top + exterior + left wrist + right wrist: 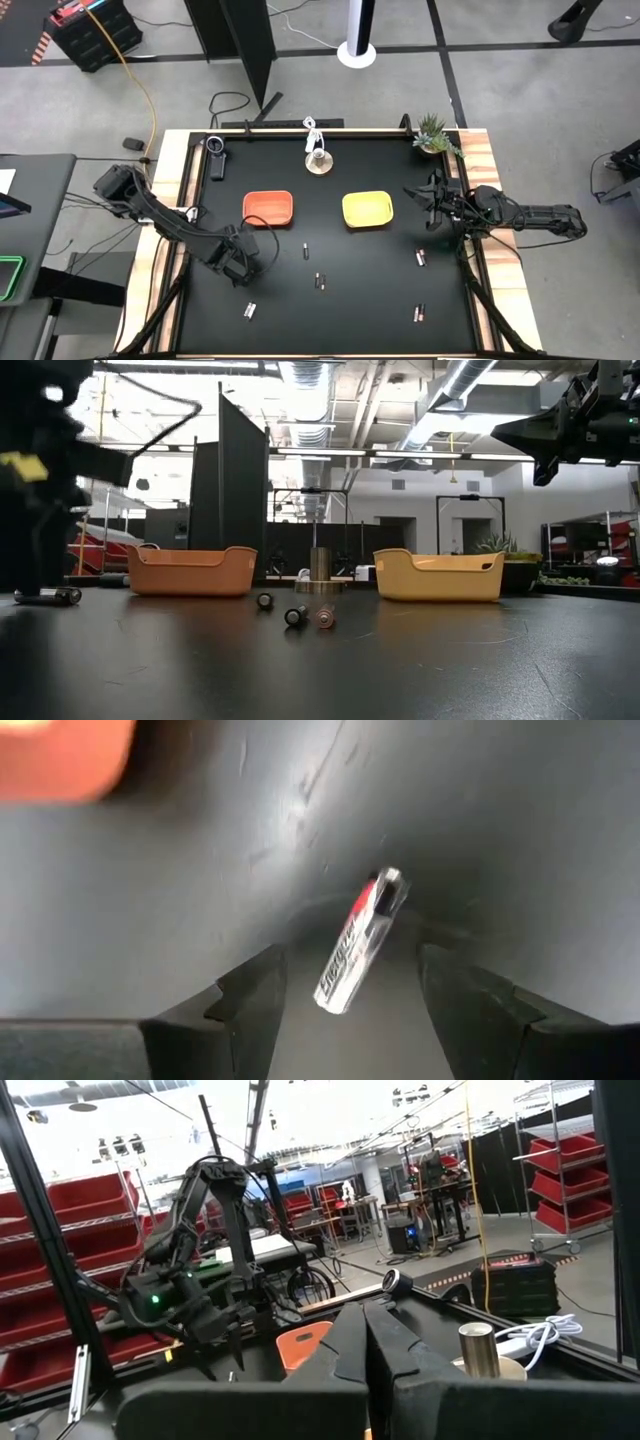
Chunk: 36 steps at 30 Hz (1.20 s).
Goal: Sort batteries
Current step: Put the silver battery into the orange bin
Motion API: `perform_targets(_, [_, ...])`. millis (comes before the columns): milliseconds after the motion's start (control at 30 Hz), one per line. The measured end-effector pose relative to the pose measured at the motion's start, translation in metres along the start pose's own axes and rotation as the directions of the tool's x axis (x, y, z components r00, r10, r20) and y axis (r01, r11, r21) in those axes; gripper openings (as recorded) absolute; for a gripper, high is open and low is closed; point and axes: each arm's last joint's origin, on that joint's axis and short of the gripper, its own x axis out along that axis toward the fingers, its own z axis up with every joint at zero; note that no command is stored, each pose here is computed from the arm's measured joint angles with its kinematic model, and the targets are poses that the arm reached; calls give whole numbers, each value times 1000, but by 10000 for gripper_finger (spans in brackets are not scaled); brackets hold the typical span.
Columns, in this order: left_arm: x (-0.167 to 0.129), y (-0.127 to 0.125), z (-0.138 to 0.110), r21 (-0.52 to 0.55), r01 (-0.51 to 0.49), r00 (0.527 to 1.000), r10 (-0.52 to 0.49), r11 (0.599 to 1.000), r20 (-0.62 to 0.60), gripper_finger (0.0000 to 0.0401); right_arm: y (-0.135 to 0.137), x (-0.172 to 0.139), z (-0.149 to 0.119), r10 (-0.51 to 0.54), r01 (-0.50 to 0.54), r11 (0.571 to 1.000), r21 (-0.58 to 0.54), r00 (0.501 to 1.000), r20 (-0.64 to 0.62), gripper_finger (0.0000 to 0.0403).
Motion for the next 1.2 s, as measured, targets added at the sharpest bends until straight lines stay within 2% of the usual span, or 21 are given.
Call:
perform_targets(133, [6, -3, 0, 2, -22, 1000, 22, 1000, -11, 219, 0, 0, 0, 0, 0, 1000, 0, 1000, 0, 6])
perform_targets(233, [7, -3, 0, 2, -23, 1000, 23, 1000, -12, 200, 0, 0, 0, 0, 0, 1000, 0, 1000, 0, 6])
perform_targets(567, [8, -8, 3, -3, 27, 1000, -27, 1000, 12, 76, 0, 0, 0, 0, 0, 1000, 0, 1000, 0, 6])
perform_targets(700, [9, -9, 3, -4, 42, 999, -42, 999, 11, 41, 0, 0, 0, 0, 0, 1000, 0, 1000, 1, 6])
perform_targets(967, [8, -10, 3, -32, 55, 998, -55, 998, 7, 39, 0, 0, 0, 0, 0, 1000, 0, 1000, 1, 6])
perform_targets(1200, [-3, -15, 12, -21, 65, 998, -65, 998, 3, 38, 0, 0, 0, 0, 0, 1000, 0, 1000, 0, 6])
